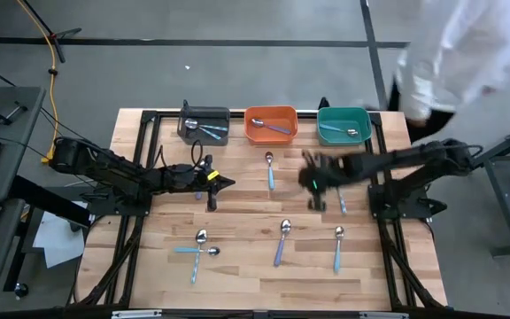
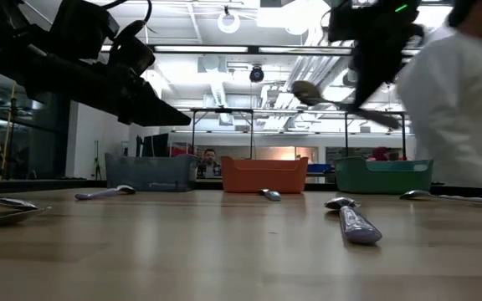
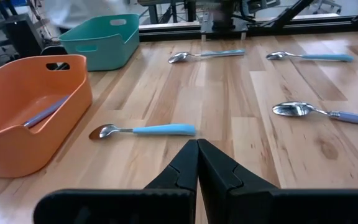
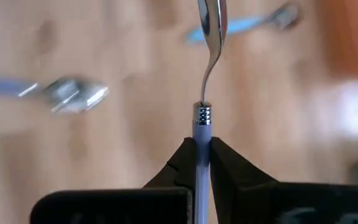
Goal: Sort silverware by color (type)
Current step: Put the purple spoon into the orange bin, then put the blue spoon into the green bin
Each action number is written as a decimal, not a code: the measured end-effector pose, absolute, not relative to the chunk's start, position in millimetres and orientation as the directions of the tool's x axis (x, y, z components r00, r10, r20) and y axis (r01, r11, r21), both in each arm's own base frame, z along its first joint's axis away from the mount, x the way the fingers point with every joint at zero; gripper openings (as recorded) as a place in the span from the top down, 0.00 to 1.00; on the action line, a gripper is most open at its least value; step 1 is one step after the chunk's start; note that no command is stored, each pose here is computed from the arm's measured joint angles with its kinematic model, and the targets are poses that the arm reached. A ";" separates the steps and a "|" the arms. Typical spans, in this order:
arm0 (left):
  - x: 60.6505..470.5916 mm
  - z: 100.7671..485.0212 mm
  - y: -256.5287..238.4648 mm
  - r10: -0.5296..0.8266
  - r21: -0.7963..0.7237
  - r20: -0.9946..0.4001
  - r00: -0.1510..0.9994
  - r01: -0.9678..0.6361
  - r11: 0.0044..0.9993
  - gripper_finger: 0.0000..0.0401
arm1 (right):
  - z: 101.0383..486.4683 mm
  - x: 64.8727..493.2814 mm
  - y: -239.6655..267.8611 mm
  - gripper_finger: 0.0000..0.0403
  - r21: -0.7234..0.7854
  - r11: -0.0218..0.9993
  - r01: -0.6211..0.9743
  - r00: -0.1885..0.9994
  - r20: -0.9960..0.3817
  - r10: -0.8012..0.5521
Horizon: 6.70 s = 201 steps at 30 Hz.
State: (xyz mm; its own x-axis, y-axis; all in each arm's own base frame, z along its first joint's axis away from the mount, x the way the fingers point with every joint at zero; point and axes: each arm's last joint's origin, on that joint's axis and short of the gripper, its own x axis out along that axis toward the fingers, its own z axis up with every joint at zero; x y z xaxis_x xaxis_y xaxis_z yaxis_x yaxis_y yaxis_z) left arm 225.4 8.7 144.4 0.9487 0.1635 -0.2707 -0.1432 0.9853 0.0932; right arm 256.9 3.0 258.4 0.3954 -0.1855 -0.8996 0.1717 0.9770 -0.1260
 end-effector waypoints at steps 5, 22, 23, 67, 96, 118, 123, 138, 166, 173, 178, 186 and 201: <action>225.5 144.7 8.5 0.163 0.093 -0.268 0.949 -0.143 0.985 1.00 | 258.2 290.5 -76.8 0.99 -0.180 0.971 0.154 0.429 -0.873 -0.230; 225.4 144.8 9.6 0.190 0.125 -0.265 0.945 -0.161 0.979 1.00 | 226.7 371.9 -259.7 0.99 -0.100 0.972 0.210 0.288 -0.944 -0.159; 225.4 144.8 9.6 0.190 0.126 -0.265 0.945 -0.161 0.979 1.00 | 221.1 373.0 -263.9 0.99 -0.084 0.974 0.213 0.284 -0.948 -0.144; 225.3 144.4 9.2 0.187 0.125 -0.269 0.945 -0.159 0.979 1.00 | 209.0 406.9 -211.2 1.00 -0.015 0.971 0.239 0.817 -0.537 -0.209; 268.0 203.8 -47.3 -0.016 0.063 -0.703 0.711 0.085 0.994 1.00 | 192.7 238.2 -20.7 1.00 -0.083 0.995 0.055 0.994 -0.086 -0.062; 210.9 209.9 -124.0 -0.027 -0.055 -0.932 0.363 -0.066 0.996 0.85 | 188.0 238.3 10.9 1.00 -0.121 0.993 0.005 0.991 -0.134 -0.022; 202.9 208.9 -135.8 -0.044 -0.074 -0.936 0.350 -0.074 0.995 0.76 | 187.3 238.0 13.6 1.00 -0.125 0.992 0.015 0.989 -0.142 -0.033; 189.5 180.4 -162.2 -0.079 -0.111 -0.949 0.304 -0.089 0.990 0.67 | 184.1 237.5 14.6 1.00 -0.128 0.992 0.010 0.984 -0.173 -0.032; 186.6 157.1 -172.6 -0.078 -0.094 -0.983 0.168 -0.090 0.992 0.92 | 180.8 237.0 15.0 1.00 -0.101 0.995 0.010 0.978 -0.208 -0.031; 186.3 186.2 -169.0 -0.061 -0.142 -0.913 0.403 -0.174 0.975 0.92 | 180.0 236.2 22.2 1.00 -0.110 0.994 -0.022 0.976 -0.217 -0.002; 203.6 198.8 -165.9 -0.012 -0.166 -0.795 0.607 -0.197 0.966 0.92 | 180.1 235.9 24.2 1.00 -0.110 0.994 0.014 0.976 -0.215 -0.037; 250.3 206.4 -143.8 -0.079 -0.230 -0.510 0.856 -0.048 0.972 0.92 | 180.9 235.3 29.4 0.98 -0.051 0.998 0.039 0.977 -0.206 -0.048; 281.9 191.1 -49.3 0.074 -0.184 -0.038 0.997 -0.080 0.980 0.92 | 190.4 249.3 42.1 0.67 0.107 0.994 0.004 0.998 0.056 -0.010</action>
